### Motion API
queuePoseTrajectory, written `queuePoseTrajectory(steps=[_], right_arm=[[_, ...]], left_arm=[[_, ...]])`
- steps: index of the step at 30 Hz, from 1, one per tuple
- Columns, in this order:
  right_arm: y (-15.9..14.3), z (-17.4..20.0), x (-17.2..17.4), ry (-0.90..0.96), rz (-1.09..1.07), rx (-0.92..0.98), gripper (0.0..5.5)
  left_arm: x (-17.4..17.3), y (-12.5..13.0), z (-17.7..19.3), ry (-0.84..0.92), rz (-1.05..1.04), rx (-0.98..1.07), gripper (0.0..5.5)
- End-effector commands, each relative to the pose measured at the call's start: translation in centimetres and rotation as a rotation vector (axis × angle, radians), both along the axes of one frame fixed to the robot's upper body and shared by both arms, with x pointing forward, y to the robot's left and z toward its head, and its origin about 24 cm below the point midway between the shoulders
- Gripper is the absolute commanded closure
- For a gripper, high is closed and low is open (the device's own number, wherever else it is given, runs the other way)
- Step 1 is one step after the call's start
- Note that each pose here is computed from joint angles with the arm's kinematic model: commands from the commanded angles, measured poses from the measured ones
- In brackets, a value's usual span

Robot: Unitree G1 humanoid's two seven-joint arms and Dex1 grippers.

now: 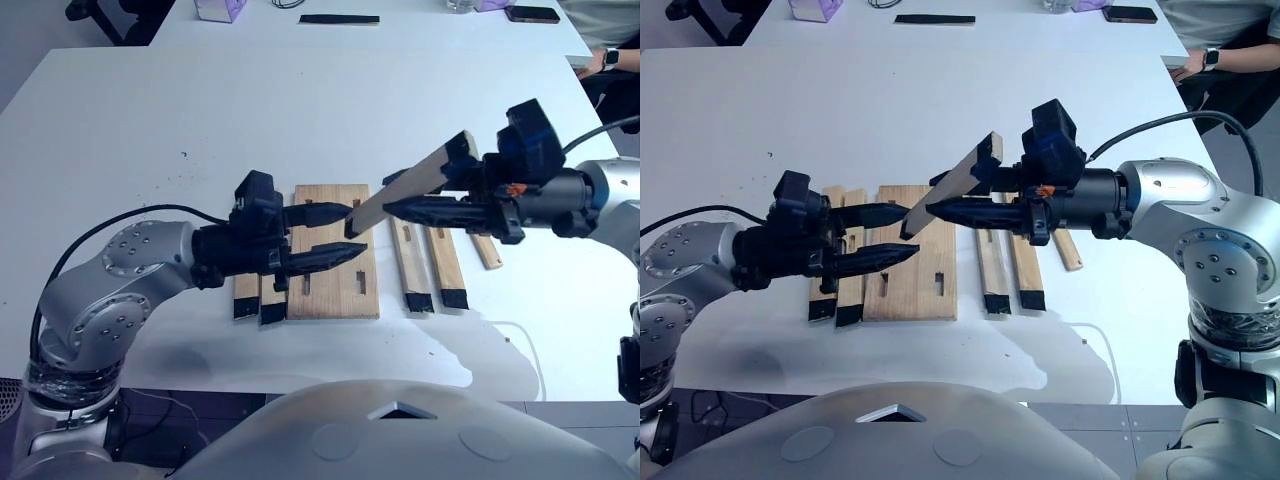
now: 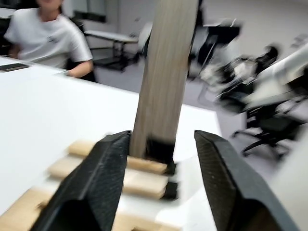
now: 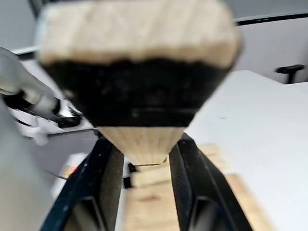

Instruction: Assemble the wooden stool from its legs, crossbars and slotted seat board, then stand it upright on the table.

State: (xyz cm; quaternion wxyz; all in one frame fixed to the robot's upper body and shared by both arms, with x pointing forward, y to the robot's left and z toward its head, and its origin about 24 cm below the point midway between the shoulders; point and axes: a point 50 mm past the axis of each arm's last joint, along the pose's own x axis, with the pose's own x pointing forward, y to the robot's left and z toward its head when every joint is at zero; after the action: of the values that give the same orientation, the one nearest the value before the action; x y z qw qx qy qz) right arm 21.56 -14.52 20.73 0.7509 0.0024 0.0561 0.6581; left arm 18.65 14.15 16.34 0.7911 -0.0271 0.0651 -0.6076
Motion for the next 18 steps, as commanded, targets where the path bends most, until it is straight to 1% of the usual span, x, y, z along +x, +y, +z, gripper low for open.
queuePoseTrajectory(steps=[1, 3, 5, 8, 12, 18], right_arm=[[-3.6, -2.2, 2.7, -0.18, -0.16, -0.258, 4.21], [-5.8, -4.2, 3.4, -0.235, -0.164, -0.393, 4.21], [-7.9, -6.0, 4.1, -0.252, -0.163, -0.497, 4.21], [-9.9, -7.6, 4.8, -0.242, -0.164, -0.555, 4.21], [-10.7, -8.5, 5.0, -0.239, -0.13, -0.569, 4.21], [-10.5, -9.1, 4.7, -0.26, -0.093, -0.563, 4.21]], left_arm=[[0.6, 0.8, -2.5, 0.0, 0.113, 0.101, 2.36], [0.5, 0.9, -3.2, -0.014, 0.145, 0.127, 2.07], [0.4, 0.9, -3.6, -0.026, 0.165, 0.136, 2.03], [0.3, 0.9, -4.2, -0.032, 0.184, 0.145, 2.03], [0.4, 1.1, -4.6, -0.045, 0.208, 0.155, 2.03], [0.5, 1.1, -4.6, -0.053, 0.212, 0.162, 2.03]])
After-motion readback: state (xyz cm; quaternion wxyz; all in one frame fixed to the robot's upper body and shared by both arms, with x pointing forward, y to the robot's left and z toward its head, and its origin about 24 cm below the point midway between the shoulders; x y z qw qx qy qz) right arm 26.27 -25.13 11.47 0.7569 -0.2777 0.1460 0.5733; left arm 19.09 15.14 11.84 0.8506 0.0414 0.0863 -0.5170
